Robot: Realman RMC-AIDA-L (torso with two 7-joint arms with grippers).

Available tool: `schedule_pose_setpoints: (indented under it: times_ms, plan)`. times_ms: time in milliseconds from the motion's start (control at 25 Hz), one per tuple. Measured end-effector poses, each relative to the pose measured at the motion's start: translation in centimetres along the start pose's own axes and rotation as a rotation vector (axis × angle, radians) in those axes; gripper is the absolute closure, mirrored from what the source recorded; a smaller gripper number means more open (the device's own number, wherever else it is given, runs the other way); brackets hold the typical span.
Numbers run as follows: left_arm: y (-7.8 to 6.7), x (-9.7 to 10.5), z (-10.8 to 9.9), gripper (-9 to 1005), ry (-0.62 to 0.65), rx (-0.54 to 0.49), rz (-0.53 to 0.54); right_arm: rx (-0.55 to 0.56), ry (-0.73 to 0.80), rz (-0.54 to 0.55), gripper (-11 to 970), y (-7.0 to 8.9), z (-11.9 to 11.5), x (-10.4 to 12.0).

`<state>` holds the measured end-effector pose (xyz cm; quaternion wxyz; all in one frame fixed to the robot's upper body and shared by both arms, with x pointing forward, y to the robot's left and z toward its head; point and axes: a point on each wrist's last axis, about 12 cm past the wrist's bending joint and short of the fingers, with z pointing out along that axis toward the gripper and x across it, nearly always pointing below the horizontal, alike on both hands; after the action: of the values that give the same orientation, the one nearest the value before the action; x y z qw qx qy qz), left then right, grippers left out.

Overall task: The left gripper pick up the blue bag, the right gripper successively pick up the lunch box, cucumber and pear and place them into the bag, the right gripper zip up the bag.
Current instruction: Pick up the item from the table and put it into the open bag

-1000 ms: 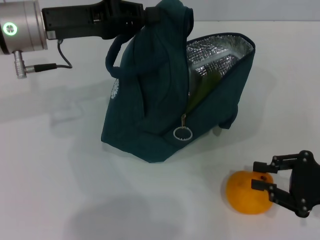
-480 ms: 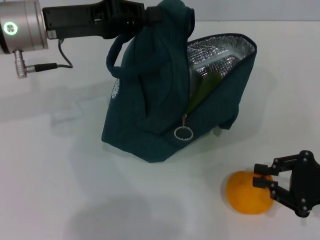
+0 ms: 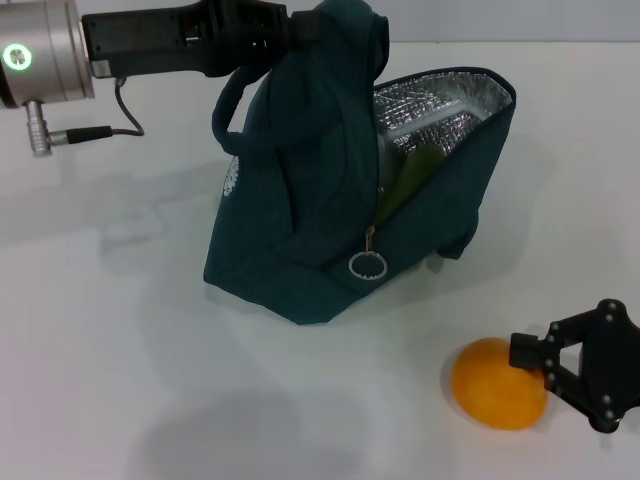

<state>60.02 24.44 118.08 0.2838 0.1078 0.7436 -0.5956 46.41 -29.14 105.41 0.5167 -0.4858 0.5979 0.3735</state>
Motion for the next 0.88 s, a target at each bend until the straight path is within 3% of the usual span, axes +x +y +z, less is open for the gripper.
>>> schedule_pose_setpoints:
  times_ms: [240, 600, 720, 880]
  plan:
    - [-0.1, 0.0, 0.0, 848, 0.004, 0.003, 0.002, 0.044, -0.038, 0.036, 922, -0.4, -0.7, -0.4]
    - [-0.2, 0.1, 0.0, 847, 0.009, 0.012, 0.004, 0.12, -0.229, 0.037, 907, -0.5, -3.6, -2.4]
    - [-0.2, 0.1, 0.1, 846, 0.011, 0.014, 0.008, 0.125, -0.317, -0.002, 902, -1.4, -4.6, -4.3]
    - [-0.4, -0.1, 0.4, 846, 0.02, 0.02, 0.011, 0.116, -0.393, -0.093, 896, -3.9, -4.7, -7.8]
